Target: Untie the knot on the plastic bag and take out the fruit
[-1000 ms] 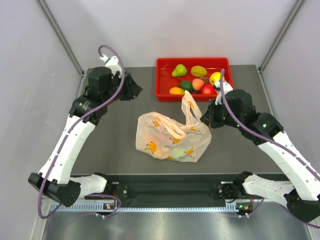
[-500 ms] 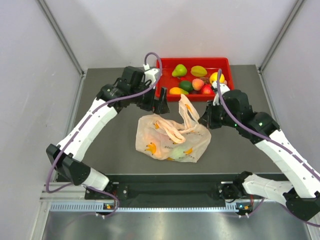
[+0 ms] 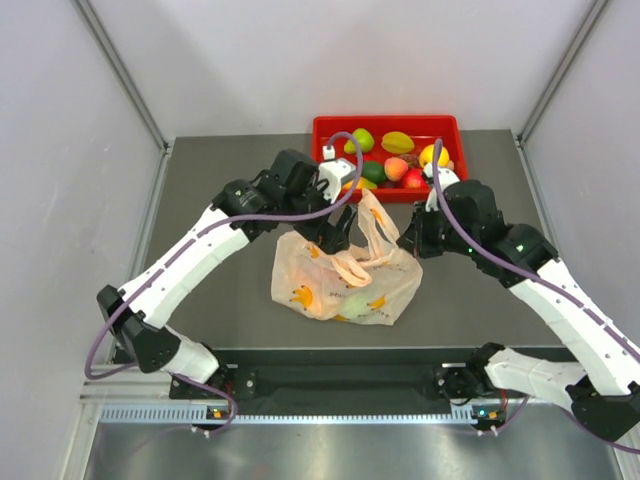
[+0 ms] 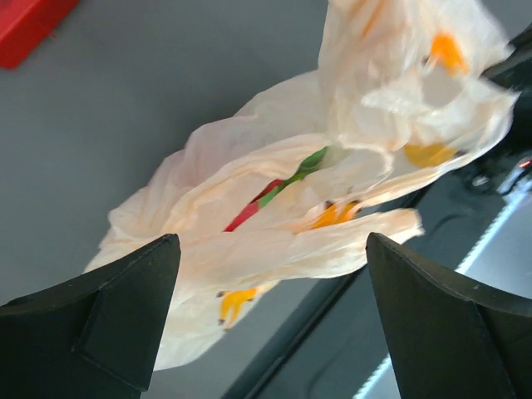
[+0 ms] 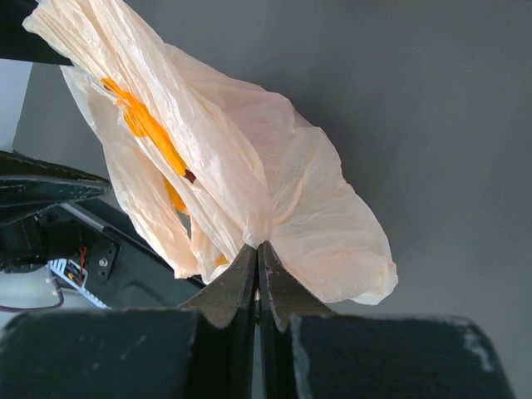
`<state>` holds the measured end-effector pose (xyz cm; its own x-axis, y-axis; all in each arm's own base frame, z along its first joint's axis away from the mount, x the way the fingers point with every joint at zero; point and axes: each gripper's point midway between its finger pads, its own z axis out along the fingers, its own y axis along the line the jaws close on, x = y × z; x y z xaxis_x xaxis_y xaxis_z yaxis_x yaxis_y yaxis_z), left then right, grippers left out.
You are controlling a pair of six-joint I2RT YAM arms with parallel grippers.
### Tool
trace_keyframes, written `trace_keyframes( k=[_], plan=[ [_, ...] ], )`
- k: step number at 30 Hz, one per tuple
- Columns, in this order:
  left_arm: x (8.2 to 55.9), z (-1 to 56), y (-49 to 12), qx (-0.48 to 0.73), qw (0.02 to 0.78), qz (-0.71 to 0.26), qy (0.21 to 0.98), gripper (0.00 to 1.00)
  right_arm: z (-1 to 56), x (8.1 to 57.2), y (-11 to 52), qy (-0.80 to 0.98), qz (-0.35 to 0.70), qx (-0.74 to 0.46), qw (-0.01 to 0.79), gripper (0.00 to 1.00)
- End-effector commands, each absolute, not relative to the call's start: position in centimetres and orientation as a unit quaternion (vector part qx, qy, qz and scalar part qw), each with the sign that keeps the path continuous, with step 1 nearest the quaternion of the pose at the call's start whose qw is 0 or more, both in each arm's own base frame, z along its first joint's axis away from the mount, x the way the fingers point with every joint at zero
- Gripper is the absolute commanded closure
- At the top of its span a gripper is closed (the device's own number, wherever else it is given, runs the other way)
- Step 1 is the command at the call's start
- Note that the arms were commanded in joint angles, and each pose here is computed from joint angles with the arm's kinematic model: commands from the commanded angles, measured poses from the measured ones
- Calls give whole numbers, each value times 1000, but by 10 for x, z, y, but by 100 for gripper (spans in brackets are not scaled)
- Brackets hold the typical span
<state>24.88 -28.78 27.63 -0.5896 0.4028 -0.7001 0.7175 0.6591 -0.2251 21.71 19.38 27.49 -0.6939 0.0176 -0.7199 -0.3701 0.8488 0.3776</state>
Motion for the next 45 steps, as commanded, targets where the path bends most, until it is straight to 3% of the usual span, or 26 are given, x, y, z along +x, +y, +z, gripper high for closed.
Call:
trace_keyframes(
  k=[1, 13, 18, 27, 30, 31, 35, 41, 44, 45],
  plan=[
    [256, 292, -275, 409, 382, -218, 799, 3, 274, 222, 190, 883, 249, -96, 386, 100],
    [240, 295, -299, 500, 406, -282, 711, 9, 268, 223, 191, 887, 246, -98, 379, 100],
    [226, 280, -307, 517, 360, -313, 710, 14, 267, 223, 192, 888, 246, -97, 377, 100],
    [214, 247, -305, 522, 307, -322, 728, 14, 268, 226, 196, 887, 253, -94, 375, 100],
    [233, 233, -299, 508, 318, -276, 751, 39, 269, 227, 197, 886, 255, -92, 376, 100],
    [237, 230, -297, 501, 321, -267, 758, 59, 269, 227, 198, 886, 257, -92, 376, 100],
    [251, 234, -290, 485, 345, -230, 770, 100, 270, 229, 201, 884, 261, -91, 376, 100],
    [252, 257, -286, 474, 376, -228, 763, 100, 270, 232, 203, 884, 262, -92, 376, 100],
    [248, 282, -290, 467, 401, -250, 747, 61, 269, 231, 203, 884, 262, -92, 375, 100],
    [246, 291, -292, 465, 408, -262, 740, 39, 268, 230, 203, 885, 262, -92, 373, 100]
  ],
)
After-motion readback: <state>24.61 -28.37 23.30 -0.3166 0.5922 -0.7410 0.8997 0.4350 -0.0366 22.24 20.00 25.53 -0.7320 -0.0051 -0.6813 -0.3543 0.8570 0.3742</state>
